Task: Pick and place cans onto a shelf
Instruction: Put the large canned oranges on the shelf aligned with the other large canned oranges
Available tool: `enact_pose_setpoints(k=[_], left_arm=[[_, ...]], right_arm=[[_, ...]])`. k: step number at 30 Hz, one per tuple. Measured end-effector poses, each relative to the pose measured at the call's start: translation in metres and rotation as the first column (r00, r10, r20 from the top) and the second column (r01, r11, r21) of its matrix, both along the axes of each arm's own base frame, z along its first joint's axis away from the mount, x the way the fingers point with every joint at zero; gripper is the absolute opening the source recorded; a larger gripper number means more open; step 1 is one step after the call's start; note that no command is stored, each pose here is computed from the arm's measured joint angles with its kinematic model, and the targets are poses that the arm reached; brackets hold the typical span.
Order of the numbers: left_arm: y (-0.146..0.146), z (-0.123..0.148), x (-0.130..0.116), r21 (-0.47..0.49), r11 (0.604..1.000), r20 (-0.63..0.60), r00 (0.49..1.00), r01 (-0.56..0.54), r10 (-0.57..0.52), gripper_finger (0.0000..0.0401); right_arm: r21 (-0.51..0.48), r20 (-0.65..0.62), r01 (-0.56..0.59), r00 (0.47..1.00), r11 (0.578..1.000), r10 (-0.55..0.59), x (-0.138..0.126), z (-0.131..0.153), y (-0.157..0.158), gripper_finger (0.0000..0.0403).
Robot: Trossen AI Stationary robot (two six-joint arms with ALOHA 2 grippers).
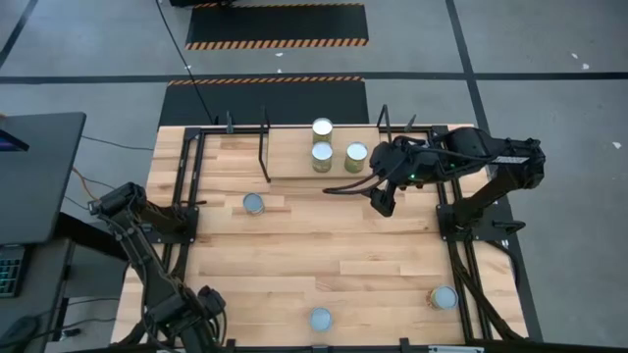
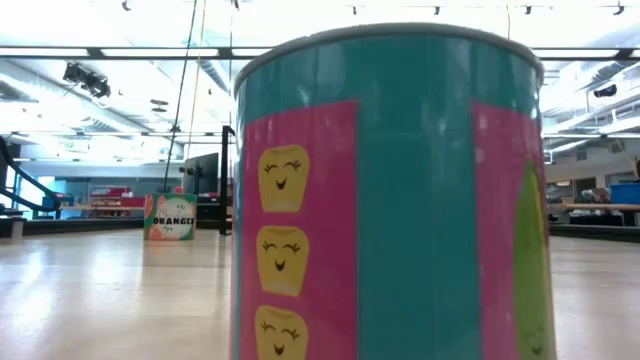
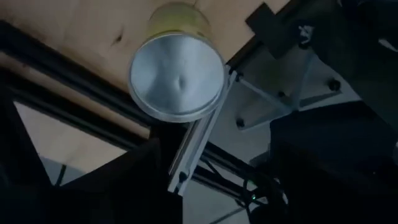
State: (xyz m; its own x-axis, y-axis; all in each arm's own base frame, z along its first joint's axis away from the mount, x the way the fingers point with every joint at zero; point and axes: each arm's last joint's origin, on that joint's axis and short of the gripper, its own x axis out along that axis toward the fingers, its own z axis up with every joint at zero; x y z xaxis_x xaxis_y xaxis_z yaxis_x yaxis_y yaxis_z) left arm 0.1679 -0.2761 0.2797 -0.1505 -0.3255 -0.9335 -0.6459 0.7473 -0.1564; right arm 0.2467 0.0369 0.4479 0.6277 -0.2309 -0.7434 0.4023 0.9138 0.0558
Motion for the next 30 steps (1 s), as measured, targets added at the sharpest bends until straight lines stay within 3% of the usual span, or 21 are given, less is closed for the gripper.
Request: enact_pose_setpoints(k=[7,10,13,22,30], left_arm=[[-0.0015,0.0001,-0.0023,-0.018,0.998,0.010,0.998,0.068,-0.068,0.0189],[-0.0022,0.0001,-0.0035,-0.017,0.997,0.016,0.997,0.080,-0.080,0.0179],[-0.0019,0.0000,-0.0034,-0.008,0.998,0.011,0.998,0.057,-0.057,0.0209],[-0.0006,-0.0002,-0.0052,0.010,1.000,-0.030,0.999,0.011,-0.011,0.0351],[-0.0035,-0.0028,-0.0038,0.007,0.999,-0.065,0.997,-0.043,0.043,0.0385]], right_arm=[[-0.004,-0.002,0.004,1.000,1.000,-0.004,0.0003,0.0000,-0.0022,0.0366],[-0.003,0.003,0.004,1.000,1.000,-0.004,0.0007,0.0003,-0.0020,0.0366],[0.001,0.009,0.008,1.000,1.000,-0.008,0.0010,0.0006,-0.0020,0.0366],[0.016,0.017,0.023,1.000,1.000,-0.023,0.0013,0.0008,-0.0019,0.0366],[0.019,0.029,0.023,0.999,1.000,-0.023,0.0022,0.0015,-0.0017,0.0366]])
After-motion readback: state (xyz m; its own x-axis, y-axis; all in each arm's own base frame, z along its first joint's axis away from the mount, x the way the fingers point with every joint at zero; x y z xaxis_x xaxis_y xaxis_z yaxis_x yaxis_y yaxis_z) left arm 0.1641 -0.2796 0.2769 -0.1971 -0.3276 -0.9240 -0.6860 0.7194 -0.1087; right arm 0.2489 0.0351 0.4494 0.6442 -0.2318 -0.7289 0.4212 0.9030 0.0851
